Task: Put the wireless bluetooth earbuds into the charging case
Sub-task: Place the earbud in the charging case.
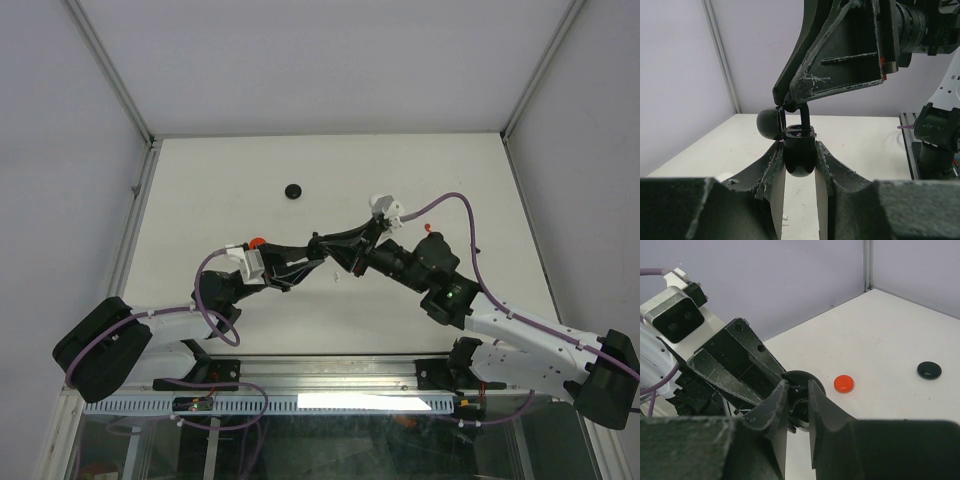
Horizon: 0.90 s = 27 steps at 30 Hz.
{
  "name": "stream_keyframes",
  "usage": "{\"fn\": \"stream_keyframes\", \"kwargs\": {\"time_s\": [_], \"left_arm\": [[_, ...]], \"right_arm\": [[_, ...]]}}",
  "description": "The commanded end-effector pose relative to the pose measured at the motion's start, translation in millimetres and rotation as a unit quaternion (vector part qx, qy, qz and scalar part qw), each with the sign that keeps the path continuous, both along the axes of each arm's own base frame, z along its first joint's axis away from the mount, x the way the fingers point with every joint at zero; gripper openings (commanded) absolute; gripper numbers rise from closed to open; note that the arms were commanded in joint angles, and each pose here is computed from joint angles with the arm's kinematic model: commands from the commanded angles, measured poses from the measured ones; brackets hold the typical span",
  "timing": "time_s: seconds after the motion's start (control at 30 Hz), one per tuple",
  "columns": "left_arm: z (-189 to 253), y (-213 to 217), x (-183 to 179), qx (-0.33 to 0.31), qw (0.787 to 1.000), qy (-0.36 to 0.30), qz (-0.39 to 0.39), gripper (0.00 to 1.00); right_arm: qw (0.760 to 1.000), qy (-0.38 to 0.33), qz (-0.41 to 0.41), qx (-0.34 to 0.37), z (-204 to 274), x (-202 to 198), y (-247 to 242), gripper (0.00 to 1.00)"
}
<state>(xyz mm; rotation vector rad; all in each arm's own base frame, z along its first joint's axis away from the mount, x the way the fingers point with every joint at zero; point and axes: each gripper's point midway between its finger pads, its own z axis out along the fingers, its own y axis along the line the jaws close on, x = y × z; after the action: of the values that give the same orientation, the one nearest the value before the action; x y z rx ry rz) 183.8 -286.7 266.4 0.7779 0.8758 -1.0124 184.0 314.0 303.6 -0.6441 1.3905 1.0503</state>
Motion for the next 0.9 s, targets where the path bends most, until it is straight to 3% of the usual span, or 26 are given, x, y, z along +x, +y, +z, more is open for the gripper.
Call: {"fn": "stream_keyframes", "kwargs": {"time_s": [0.0,0.4,0.57,0.87], "left_arm": [[44,12,-6,-0.077,0.996,-0.039,0.002,0.00],[42,17,5,-0.089,0.995,-0.024,0.032,0.00],[37,14,4,-0.075,0.996,-0.039,0.033,0.00],[29,12,9,-0.039,0.996,-0.060,0.052,0.00]], "right_arm": [[1.000,-0.014,-0.005,0.005,5,-1,-1,0.08],[1.000,0.013,-0.005,-0.016,-4,-2,1,0.15],[0.999,0.026,-0.003,-0.035,-6,-2,4,0.15],[0.996,0.059,-0.039,-0.047,-7,11,3,0.24]]}}
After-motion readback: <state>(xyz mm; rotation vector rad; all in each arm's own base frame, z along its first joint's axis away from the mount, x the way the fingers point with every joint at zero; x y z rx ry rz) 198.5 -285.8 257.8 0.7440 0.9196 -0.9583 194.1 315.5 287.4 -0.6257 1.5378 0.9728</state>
